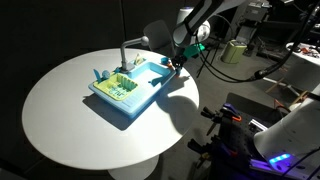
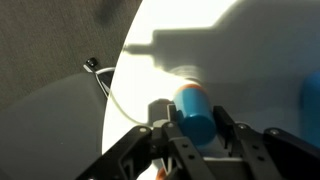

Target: Move the blue and orange cups forward

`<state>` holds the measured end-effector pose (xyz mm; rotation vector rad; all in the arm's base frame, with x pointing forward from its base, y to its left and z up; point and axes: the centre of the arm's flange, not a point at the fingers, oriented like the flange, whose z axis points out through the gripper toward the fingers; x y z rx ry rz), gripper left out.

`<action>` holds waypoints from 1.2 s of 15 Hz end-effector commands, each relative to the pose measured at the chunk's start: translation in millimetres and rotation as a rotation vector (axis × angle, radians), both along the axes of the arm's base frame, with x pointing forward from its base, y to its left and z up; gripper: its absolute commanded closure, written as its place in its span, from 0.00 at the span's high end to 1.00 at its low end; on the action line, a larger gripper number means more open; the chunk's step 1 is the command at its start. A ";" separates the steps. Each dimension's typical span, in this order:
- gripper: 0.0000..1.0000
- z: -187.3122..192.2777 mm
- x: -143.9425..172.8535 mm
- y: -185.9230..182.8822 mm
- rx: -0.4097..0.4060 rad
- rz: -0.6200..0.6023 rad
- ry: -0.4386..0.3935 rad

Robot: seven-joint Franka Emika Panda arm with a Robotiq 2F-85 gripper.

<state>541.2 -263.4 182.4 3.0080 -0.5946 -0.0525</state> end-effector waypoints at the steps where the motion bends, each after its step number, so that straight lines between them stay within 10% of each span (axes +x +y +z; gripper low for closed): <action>1: 0.15 11.2 -15.0 12.1 -0.007 0.018 -0.008; 18: 0.15 3.6 -54.0 49.6 -0.062 0.137 -0.003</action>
